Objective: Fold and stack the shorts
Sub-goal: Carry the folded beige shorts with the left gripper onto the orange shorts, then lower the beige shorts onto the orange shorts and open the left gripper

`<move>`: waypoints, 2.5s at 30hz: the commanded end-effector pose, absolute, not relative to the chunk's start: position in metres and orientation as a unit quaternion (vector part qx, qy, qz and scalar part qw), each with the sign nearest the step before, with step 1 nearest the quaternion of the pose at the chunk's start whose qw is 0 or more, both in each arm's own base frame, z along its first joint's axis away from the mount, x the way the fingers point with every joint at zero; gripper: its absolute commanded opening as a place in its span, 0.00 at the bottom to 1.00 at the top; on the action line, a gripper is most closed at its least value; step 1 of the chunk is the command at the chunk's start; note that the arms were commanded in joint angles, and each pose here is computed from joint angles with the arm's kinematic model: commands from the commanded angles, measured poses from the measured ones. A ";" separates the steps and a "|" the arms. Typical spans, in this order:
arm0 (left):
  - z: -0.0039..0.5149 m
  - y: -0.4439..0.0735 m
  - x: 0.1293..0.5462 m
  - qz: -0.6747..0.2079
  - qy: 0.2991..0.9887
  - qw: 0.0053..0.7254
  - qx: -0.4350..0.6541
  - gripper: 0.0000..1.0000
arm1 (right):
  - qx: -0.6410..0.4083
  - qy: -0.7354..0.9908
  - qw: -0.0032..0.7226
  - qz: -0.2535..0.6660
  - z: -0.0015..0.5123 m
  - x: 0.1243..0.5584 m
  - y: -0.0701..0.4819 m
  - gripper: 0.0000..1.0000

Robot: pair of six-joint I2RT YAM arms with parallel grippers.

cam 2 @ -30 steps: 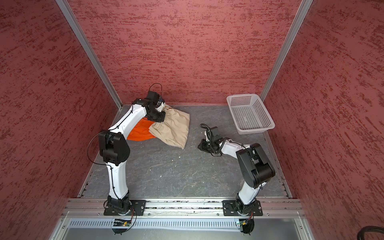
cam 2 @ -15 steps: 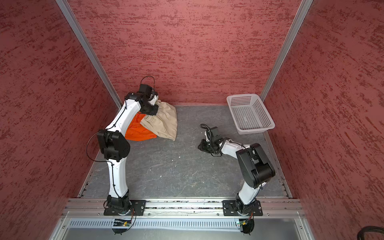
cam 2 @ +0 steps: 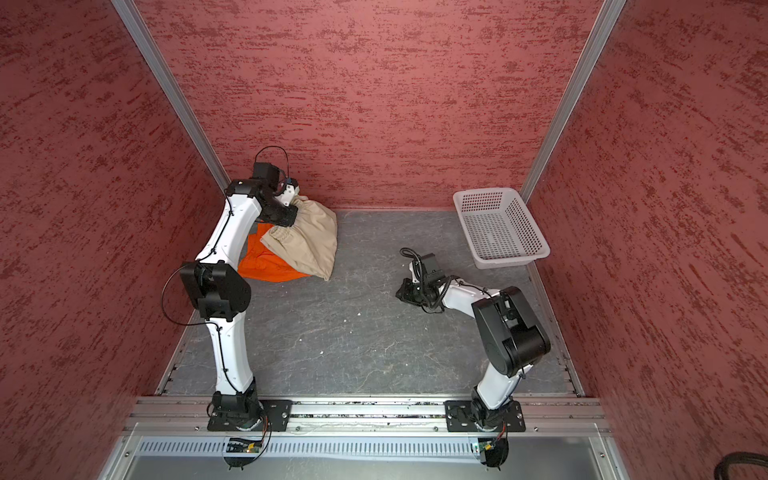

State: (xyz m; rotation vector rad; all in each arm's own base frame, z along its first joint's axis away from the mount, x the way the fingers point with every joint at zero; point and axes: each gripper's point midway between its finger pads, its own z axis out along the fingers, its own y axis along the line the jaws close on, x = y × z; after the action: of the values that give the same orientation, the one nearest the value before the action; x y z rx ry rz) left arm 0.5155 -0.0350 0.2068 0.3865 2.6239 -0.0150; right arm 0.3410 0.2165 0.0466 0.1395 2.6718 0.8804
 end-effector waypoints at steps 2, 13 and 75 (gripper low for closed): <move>0.230 -0.040 0.519 -0.024 0.947 0.273 0.167 0.00 | 0.054 0.934 0.170 0.311 0.051 0.349 0.218 0.29; 0.251 -0.022 0.524 -0.034 0.940 0.301 0.155 0.00 | 0.053 0.934 0.169 0.310 0.053 0.350 0.219 0.29; 0.024 0.085 0.535 -0.094 0.960 0.174 -0.197 0.76 | 0.051 0.921 0.209 0.324 0.079 0.363 0.222 0.34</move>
State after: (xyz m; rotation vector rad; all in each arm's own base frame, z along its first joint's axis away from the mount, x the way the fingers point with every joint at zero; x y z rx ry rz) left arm 0.5454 0.0887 0.0538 -0.4609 2.6636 -0.2360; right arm 0.3593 0.2239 0.0718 0.1303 2.5994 0.9089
